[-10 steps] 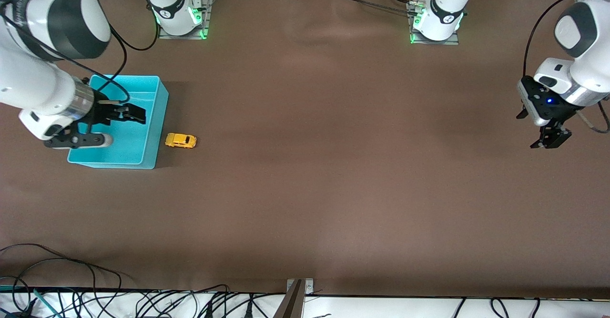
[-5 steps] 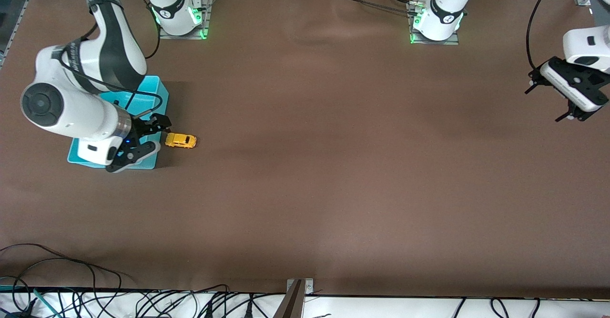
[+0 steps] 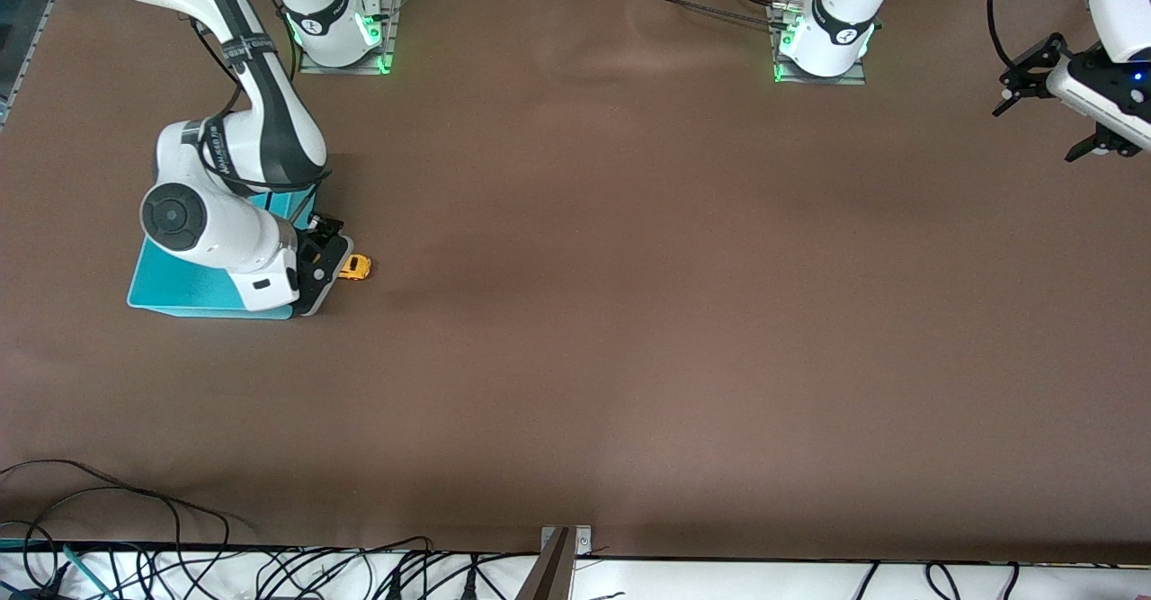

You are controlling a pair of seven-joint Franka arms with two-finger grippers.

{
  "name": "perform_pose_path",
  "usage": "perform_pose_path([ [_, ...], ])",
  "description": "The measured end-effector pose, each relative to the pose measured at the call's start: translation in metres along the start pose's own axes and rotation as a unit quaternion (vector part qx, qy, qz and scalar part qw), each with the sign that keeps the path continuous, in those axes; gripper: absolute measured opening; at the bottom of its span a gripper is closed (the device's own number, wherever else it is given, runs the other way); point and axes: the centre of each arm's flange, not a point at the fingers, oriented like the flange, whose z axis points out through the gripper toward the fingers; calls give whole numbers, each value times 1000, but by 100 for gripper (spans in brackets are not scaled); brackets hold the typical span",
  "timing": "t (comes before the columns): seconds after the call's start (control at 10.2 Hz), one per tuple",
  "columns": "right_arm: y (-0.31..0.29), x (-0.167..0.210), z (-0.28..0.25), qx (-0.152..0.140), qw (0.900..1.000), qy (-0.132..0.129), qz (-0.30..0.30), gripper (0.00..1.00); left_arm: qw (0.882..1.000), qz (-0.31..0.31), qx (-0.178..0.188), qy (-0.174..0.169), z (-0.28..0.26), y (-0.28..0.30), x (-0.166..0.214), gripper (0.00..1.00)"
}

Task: Wind up and store yellow beetle car
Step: 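Reach the right gripper to the car while the left gripper returns, then close the right gripper on the yellow car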

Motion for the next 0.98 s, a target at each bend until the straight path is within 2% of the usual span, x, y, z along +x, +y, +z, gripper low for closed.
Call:
perform_pose_path([
  [0.2, -10, -10, 30, -3, 999, 1, -52, 100, 998, -64, 0, -2, -12, 7, 0, 100],
  [0.39, -16, -15, 44, -9, 997, 3, -82, 100, 996, -91, -2, -10, -9, 15, 5, 100],
  [0.59, -26, -23, 66, -25, 995, 11, -93, 100, 995, -102, -3, -14, -6, 18, 11, 100],
  [0.98, -28, -37, 79, -34, 996, 13, -87, 100, 990, -138, -5, -17, -15, 13, 19, 100],
])
